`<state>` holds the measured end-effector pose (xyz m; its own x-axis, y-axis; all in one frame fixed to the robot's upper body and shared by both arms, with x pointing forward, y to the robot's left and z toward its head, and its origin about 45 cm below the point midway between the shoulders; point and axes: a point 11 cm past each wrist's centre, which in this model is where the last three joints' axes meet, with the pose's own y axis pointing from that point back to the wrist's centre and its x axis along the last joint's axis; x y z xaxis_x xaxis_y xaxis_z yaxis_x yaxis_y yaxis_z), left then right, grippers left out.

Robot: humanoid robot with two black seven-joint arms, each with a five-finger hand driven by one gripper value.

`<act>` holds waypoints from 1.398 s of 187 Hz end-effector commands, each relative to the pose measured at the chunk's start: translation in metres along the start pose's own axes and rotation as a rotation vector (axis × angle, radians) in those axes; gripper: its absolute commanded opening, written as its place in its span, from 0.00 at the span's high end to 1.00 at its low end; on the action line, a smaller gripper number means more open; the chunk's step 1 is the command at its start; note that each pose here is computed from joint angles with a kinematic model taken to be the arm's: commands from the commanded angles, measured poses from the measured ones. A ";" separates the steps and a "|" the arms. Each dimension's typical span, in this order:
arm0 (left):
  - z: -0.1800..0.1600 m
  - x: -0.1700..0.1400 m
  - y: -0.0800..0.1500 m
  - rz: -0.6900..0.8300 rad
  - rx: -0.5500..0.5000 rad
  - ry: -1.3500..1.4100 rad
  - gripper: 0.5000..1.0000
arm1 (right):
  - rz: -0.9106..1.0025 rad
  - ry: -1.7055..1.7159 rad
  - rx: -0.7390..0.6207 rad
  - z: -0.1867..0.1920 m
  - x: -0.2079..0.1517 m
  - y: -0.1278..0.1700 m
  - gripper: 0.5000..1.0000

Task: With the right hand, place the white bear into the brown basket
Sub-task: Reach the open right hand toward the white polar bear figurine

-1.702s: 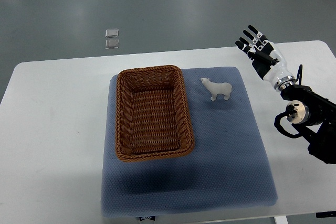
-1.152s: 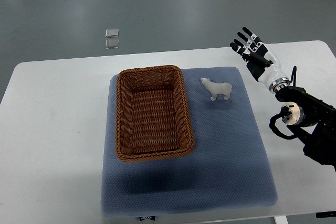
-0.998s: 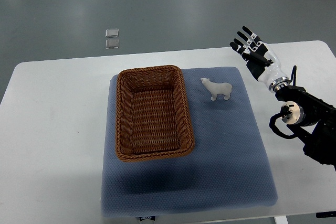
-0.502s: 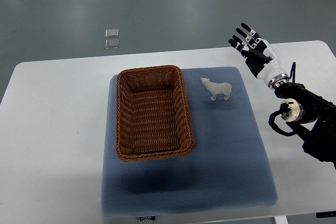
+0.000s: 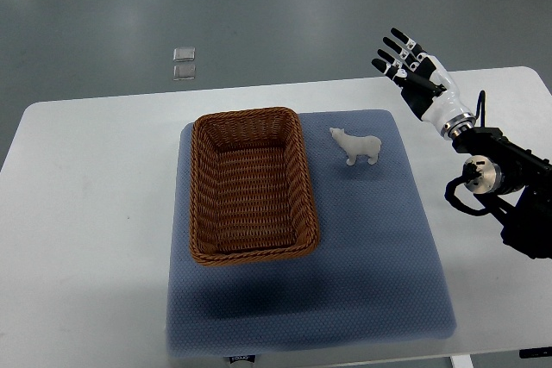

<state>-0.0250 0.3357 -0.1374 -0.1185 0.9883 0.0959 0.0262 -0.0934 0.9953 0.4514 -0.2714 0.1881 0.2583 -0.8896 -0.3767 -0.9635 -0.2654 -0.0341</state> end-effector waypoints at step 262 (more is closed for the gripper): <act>0.000 0.000 0.000 0.000 0.000 0.001 0.00 | -0.510 1.343 -0.348 0.020 0.003 0.022 0.26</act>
<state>-0.0249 0.3357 -0.1374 -0.1185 0.9883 0.0959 0.0260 -0.0934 0.9953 0.4295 -0.2725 0.1691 0.6193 -0.2949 0.7277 -0.7311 -0.5547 0.3973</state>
